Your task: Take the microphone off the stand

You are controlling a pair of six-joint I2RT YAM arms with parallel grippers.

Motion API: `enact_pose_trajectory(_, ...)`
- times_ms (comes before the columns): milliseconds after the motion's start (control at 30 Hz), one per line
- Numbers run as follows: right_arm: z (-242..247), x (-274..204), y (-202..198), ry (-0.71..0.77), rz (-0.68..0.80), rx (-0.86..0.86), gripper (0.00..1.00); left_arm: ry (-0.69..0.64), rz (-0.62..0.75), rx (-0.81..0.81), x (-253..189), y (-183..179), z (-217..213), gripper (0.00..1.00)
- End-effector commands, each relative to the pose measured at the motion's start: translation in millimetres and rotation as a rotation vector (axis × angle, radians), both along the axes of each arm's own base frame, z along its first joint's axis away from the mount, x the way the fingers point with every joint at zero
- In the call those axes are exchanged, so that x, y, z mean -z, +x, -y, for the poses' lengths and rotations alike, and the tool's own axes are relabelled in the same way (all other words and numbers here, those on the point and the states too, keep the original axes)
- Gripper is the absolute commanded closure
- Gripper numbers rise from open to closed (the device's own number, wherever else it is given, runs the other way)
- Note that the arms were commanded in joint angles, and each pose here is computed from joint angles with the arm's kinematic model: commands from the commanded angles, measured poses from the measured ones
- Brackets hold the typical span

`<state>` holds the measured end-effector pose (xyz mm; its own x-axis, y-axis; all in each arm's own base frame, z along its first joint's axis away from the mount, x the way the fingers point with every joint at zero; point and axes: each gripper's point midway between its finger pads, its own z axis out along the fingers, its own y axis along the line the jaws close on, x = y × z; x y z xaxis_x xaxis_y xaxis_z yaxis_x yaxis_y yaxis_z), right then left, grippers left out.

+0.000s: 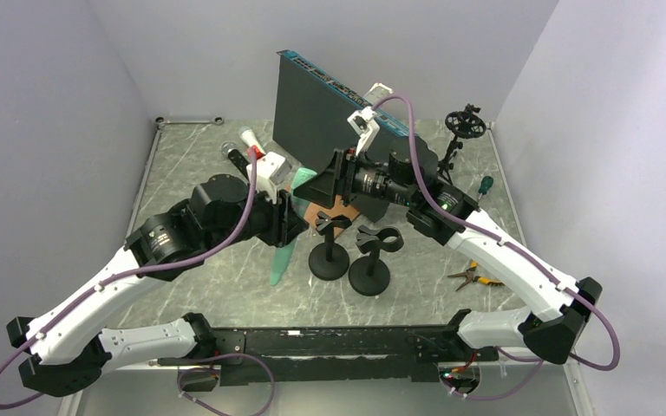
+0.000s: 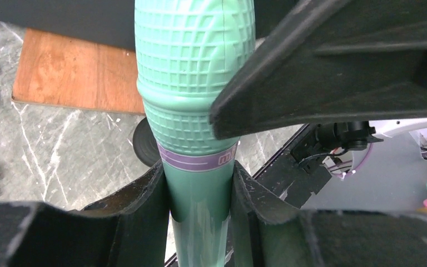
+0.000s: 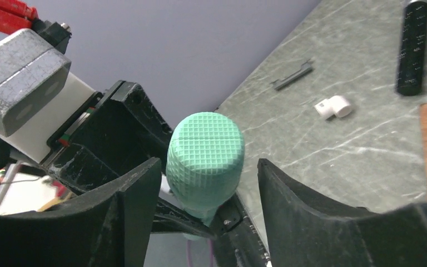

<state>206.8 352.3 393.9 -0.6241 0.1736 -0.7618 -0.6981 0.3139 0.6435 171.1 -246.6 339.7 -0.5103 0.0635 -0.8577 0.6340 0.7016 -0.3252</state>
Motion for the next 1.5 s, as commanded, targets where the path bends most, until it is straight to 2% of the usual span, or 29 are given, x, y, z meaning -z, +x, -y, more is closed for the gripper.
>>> enact_pose_trajectory(0, 21, -25, 15, -0.021, 0.095, 0.132, 0.25, -0.056, 0.049, -0.06, -14, 9, -8, 1.0)
enact_pose_trajectory(67, 30, -28, 19, -0.04, 0.115, 0.179, 0.11, -0.068, 0.039, -0.064, -13, 12, -11, 1.0)
enact_pose_trajectory(167, 45, -33, 26, -0.072, 0.15, 0.26, 0.01, -0.08, 0.021, -0.091, -8, 20, -18, 1.0)
enact_pose_trajectory(333, 86, -41, 40, -0.104, 0.193, 0.468, 0.0, -0.113, -0.03, -0.176, 7, 40, -37, 1.0)
enact_pose_trajectory(433, 104, -48, 37, -0.084, 0.218, 0.529, 0.0, -0.129, -0.101, -0.298, 27, 62, -61, 1.0)
enact_pose_trajectory(600, 108, -58, 31, -0.06, 0.253, 0.519, 0.0, -0.2, -0.213, -0.475, 63, 95, -99, 1.0)
enact_pose_trajectory(833, 98, -65, 29, -0.057, 0.267, 0.47, 0.0, -0.444, -0.411, -0.714, 113, 152, -155, 1.0)
enact_pose_trajectory(967, 93, -71, 26, -0.039, 0.284, 0.436, 0.0, -0.416, -0.502, -0.86, 142, 183, -188, 1.0)
enact_pose_trajectory(1100, 100, -69, 24, -0.045, 0.286, 0.456, 0.0, -0.459, -0.557, -0.905, 155, 211, -197, 1.0)
enact_pose_trajectory(1333, 123, -67, 20, -0.066, 0.282, 0.526, 0.0, -0.409, -0.557, -1.008, 169, 256, -226, 1.0)
enact_pose_trajectory(1467, 136, -67, 18, -0.074, 0.276, 0.567, 0.0, -0.388, -0.564, -0.997, 175, 275, -229, 1.0)
